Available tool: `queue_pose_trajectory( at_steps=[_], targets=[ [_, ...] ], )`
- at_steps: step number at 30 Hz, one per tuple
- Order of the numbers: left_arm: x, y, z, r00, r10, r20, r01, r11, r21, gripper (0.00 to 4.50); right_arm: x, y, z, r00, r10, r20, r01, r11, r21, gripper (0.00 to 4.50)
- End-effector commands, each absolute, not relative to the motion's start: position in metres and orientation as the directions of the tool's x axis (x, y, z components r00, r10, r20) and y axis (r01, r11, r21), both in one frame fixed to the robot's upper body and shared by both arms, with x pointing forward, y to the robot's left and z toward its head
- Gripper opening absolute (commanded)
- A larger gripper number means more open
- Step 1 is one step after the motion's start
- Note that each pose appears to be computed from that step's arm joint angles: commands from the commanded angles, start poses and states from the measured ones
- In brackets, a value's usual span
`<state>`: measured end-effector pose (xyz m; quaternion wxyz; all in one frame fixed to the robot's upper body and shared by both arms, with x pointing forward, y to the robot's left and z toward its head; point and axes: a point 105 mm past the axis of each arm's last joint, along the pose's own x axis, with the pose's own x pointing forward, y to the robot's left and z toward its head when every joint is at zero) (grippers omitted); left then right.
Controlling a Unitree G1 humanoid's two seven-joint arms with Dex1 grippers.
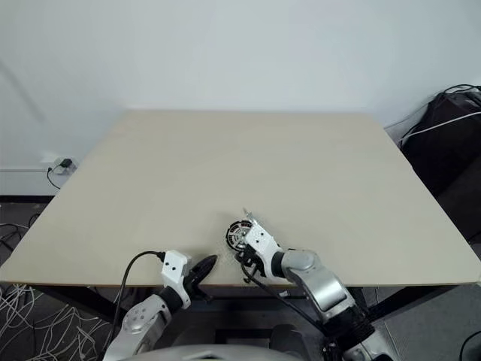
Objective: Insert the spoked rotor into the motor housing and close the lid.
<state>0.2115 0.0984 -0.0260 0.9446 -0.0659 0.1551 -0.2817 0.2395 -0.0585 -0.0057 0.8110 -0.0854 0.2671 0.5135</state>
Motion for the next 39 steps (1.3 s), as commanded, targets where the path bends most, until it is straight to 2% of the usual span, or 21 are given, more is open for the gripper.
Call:
queue_pose_trajectory(
  at_steps=[1, 3, 4, 7, 8, 10, 15, 20, 28, 35, 39],
  targets=[
    [0.215, 0.097, -0.018, 0.802, -0.557, -0.215, 0.519, 0.828, -0.212, 0.0, 0.228, -0.069, 0.014, 0.261, 0.827, -0.497, -0.921, 0.368, 0.129, 0.02],
    [0.214, 0.097, -0.018, 0.802, -0.557, -0.216, 0.518, 0.828, -0.214, 0.0, 0.226, -0.085, 0.012, 0.262, 0.796, -0.545, -0.923, 0.372, 0.1, 0.02],
    [0.214, 0.097, -0.018, 0.801, -0.558, -0.217, 0.518, 0.828, -0.215, 0.0, 0.231, -0.094, 0.012, 0.296, 0.772, -0.563, -0.914, 0.4, 0.068, 0.02],
    [0.213, 0.096, -0.019, 0.799, -0.561, -0.218, 0.52, 0.825, -0.22, 0.0, 0.255, -0.119, 0.014, 0.457, 0.666, -0.589, -0.849, 0.524, -0.067, 0.02],
    [0.213, 0.095, -0.018, 0.797, -0.563, -0.217, 0.522, 0.824, -0.221, 0.0, 0.271, -0.13, 0.015, 0.558, 0.588, -0.586, -0.791, 0.59, -0.161, 0.02],
    [0.213, 0.093, -0.018, 0.795, -0.566, -0.217, 0.524, 0.822, -0.222, 0.0, 0.291, -0.142, 0.019, 0.68, 0.483, -0.552, -0.696, 0.662, -0.278, 0.02],
    [0.215, 0.092, -0.016, 0.795, -0.568, -0.213, 0.528, 0.82, -0.22, 0.0, 0.308, -0.133, 0.022, 0.767, 0.445, -0.462, -0.615, 0.715, -0.333, 0.02],
    [0.215, 0.095, -0.015, 0.799, -0.562, -0.212, 0.524, 0.825, -0.213, 0.0, 0.303, -0.107, 0.027, 0.723, 0.565, -0.398, -0.676, 0.696, -0.241, 0.02],
    [0.214, 0.096, -0.014, 0.8, -0.559, -0.217, 0.52, 0.828, -0.211, 0.0, 0.285, -0.084, 0.052, 0.617, 0.746, -0.25, -0.777, 0.628, -0.043, 0.02],
    [0.215, 0.094, -0.013, 0.797, -0.563, -0.218, 0.524, 0.825, -0.212, 0.0, 0.274, -0.069, 0.051, 0.544, 0.806, -0.234, -0.823, 0.567, 0.036, 0.02],
    [0.216, 0.094, -0.011, 0.799, -0.562, -0.214, 0.524, 0.825, -0.21, 0.0, 0.271, -0.06, 0.037, 0.51, 0.814, -0.277, -0.836, 0.545, 0.065, 0.02]
  ],
)
